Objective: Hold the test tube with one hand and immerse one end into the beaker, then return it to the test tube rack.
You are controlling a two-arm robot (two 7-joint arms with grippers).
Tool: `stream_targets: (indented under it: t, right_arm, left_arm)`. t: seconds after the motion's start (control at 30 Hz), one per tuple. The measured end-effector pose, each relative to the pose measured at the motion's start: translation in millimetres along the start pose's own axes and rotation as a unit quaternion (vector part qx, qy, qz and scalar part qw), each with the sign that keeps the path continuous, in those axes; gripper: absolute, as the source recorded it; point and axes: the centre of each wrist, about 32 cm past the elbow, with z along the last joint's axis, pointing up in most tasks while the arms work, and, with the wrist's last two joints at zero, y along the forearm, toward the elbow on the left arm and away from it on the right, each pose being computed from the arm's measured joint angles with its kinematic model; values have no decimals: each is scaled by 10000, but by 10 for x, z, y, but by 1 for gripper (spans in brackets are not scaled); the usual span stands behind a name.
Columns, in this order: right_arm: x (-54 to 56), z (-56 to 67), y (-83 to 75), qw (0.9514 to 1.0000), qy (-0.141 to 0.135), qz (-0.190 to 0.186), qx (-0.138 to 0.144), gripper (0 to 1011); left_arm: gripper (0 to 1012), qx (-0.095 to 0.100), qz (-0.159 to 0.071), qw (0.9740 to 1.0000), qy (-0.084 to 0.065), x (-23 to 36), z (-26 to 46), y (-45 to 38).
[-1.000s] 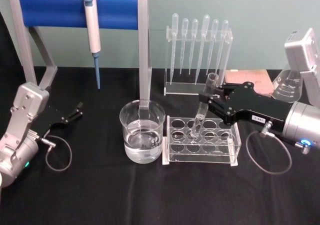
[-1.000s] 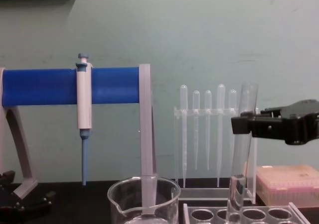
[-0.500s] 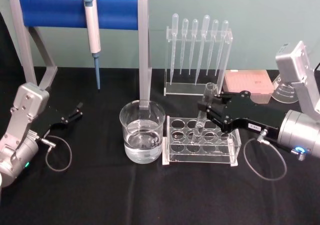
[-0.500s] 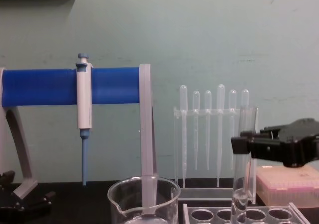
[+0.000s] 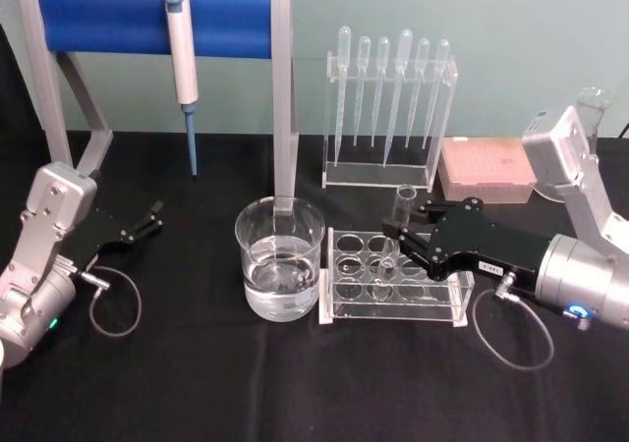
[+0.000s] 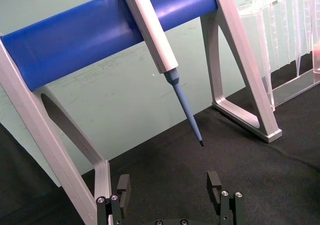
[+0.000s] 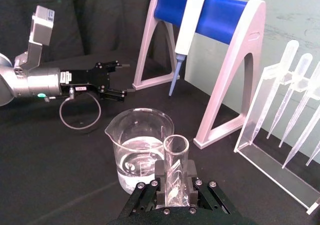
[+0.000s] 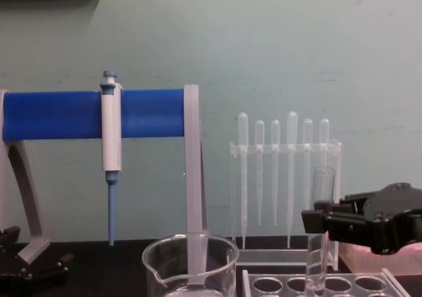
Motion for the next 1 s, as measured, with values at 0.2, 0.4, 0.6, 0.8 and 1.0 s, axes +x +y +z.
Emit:
stream_targets:
  t: [0.2,0.4,0.6,0.8,1.0]
  right_arm:
    - [-4,-6,4,10000,-16,-2,-8,241]
    - [-2,-2,1,10000,-12,-2,-4,241]
    - [0,2,-1,10000,-4,0,1,241]
    - [2,7,-3,10000,-2,1,5,353]
    - [4,11,-4,10000,-4,2,6,554]
  left_arm:
    - [1000,0,0,10000,0,0,0,0]
    - [1000,0,0,10000,0,0,0,0]
    - [1000,0,0,10000,0,0,0,0]
    - [1000,0,0,10000,0,0,0,0]
    - [1000,0,0,10000,0,0,0,0]
